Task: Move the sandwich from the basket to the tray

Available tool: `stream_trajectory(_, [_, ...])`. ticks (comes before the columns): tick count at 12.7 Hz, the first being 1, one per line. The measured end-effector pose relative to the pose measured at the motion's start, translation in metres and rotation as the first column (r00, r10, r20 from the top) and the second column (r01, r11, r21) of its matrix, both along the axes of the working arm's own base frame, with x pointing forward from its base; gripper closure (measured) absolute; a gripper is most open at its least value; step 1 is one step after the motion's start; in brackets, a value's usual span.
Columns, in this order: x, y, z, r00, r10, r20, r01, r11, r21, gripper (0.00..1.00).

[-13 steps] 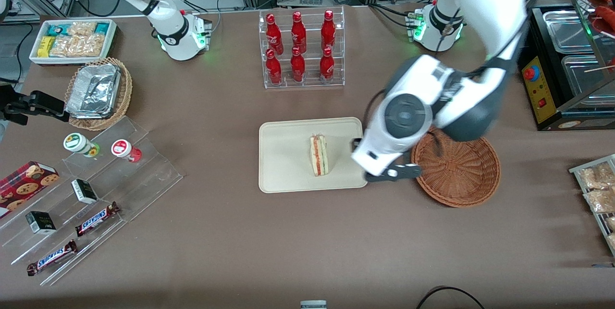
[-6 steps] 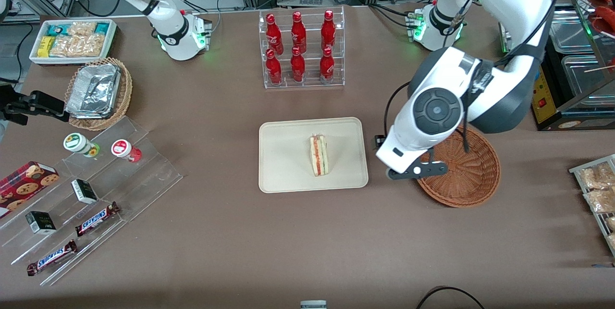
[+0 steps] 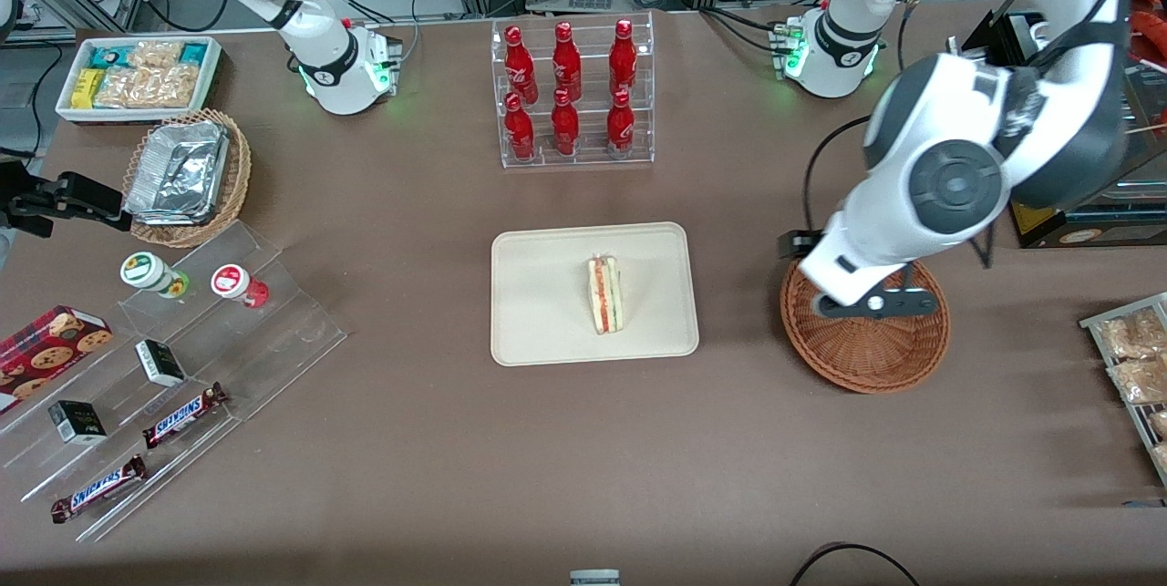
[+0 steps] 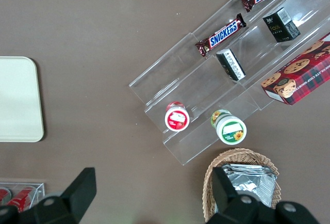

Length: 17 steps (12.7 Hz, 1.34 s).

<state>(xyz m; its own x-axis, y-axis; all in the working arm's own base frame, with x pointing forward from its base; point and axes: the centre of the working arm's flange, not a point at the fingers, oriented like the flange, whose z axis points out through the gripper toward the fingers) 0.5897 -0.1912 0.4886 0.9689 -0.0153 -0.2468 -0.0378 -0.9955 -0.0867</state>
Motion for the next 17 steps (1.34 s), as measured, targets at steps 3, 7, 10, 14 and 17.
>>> stream_trajectory(3, [-0.005,0.050,0.018,0.999,-0.044,-0.018,0.044,0.999,-0.021,0.00])
stream_trajectory(7, [-0.019,0.096,0.047,0.998,-0.052,-0.029,0.051,0.998,-0.042,0.00])
stream_trajectory(10, [-0.043,0.112,0.070,0.997,-0.050,-0.064,0.048,0.998,-0.039,0.00])
stream_trajectory(14, [-0.076,0.126,0.103,0.997,-0.031,-0.066,0.029,0.999,-0.035,0.00])
stream_trajectory(17, [-0.100,0.146,0.119,0.998,0.001,-0.065,-0.004,0.999,-0.036,0.00])
